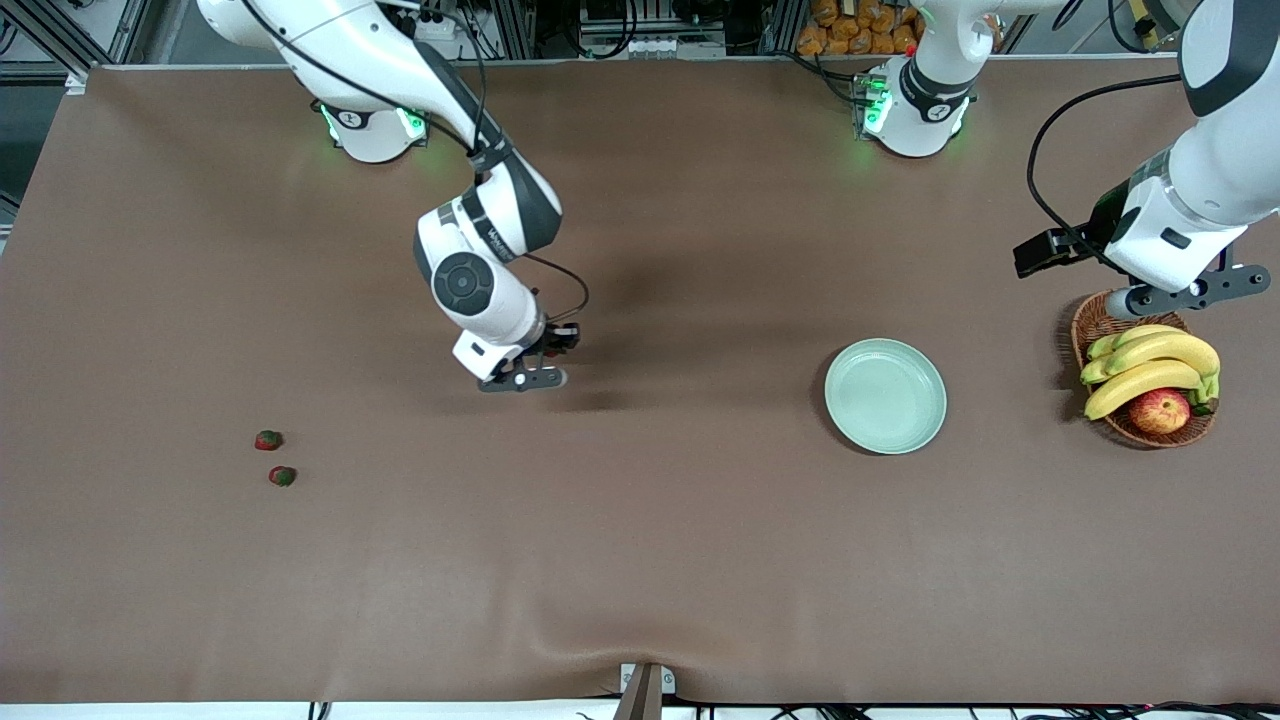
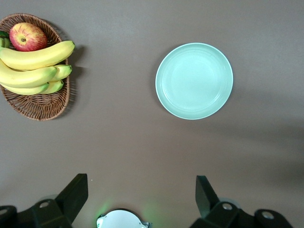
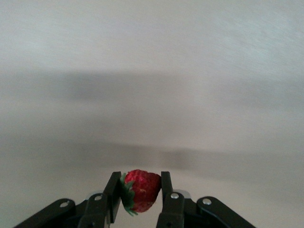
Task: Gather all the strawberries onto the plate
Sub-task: 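Set the strawberry down with the right gripper while the left gripper approaches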
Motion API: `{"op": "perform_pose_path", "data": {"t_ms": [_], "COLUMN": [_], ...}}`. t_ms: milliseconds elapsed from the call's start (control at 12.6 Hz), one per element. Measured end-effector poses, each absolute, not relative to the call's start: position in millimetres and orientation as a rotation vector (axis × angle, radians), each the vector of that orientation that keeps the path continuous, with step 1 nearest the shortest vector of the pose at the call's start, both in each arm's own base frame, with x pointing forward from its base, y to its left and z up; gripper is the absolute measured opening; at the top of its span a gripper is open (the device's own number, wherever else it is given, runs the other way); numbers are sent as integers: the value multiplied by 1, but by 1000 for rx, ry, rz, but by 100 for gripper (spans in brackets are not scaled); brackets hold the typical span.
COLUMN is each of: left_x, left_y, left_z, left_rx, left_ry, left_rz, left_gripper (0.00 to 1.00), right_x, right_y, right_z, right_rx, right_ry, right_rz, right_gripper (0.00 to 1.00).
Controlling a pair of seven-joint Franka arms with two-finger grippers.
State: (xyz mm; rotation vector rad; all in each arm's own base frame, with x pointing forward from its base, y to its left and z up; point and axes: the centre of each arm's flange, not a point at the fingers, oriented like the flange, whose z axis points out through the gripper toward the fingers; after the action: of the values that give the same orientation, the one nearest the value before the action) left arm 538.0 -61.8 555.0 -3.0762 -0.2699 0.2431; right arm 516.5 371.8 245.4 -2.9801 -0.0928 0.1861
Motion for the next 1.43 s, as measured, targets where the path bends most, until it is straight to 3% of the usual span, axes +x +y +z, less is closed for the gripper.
{"op": "perform_pose_path", "data": {"t_ms": [555,1110,1189,1427], "left_x": [539,542,543,546], "left_y": [-62,-72,-75,-92], "left_z": [551,535,528,499], "left_rx": [-3077,-3088,-3091,-3100], "left_ry": [-269,-243,-234,-187], "left_rz": [238,192,180,160], "left_gripper": [100,100,100,100], "right_x": [520,516,517,518], "right_y": [495,555,556,559], "right_z": [241,188,187,191], "right_rx": [-2856,-2777,-2776,-2770], "right_ry": [126,217,218,210], "right_rz": [93,-37,-40,-51], "right_gripper": [38,38,45,79]}}
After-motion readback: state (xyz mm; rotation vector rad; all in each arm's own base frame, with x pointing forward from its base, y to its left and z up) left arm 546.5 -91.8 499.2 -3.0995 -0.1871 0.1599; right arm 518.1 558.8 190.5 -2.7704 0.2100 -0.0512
